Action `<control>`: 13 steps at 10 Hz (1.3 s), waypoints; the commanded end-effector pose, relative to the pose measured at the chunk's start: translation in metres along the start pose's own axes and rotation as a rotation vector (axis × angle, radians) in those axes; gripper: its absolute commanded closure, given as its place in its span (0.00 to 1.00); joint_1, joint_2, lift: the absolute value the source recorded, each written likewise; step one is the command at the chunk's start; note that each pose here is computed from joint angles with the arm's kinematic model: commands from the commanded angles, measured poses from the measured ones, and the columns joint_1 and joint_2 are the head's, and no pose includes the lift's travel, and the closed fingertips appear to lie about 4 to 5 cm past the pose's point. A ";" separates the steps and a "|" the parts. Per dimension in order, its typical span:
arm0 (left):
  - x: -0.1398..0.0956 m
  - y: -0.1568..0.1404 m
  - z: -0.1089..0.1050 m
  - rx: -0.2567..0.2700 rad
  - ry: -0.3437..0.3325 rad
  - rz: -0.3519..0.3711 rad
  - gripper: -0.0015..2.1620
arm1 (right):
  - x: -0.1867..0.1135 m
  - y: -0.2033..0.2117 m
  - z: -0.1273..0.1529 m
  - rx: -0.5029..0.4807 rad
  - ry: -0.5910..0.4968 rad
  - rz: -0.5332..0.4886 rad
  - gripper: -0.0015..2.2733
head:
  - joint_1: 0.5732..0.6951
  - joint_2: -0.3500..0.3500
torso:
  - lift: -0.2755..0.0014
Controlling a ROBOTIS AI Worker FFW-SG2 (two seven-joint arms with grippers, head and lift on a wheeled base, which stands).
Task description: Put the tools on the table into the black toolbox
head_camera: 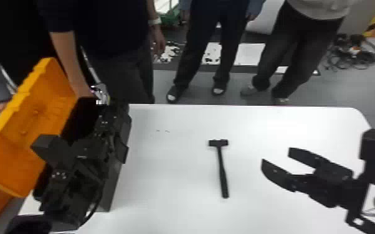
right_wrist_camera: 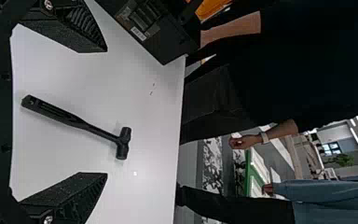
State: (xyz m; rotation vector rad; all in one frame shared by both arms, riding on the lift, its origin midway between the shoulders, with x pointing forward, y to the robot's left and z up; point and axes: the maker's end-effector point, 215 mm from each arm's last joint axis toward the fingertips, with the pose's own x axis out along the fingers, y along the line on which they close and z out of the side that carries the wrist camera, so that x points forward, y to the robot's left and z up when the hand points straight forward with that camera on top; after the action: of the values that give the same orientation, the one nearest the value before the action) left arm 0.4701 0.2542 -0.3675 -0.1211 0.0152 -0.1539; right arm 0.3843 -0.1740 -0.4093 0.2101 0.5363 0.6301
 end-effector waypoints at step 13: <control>-0.039 0.091 -0.013 0.075 -0.045 0.211 0.00 | -0.072 -0.049 0.013 -0.060 -0.268 -0.097 0.03 | 1.00 0.69 | 0.85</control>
State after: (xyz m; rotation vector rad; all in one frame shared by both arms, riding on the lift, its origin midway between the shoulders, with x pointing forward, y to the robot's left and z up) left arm 0.4476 0.3489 -0.3928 -0.0469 -0.0352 0.0621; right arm 0.3674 -0.2570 -0.3844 0.2028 0.2670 0.5143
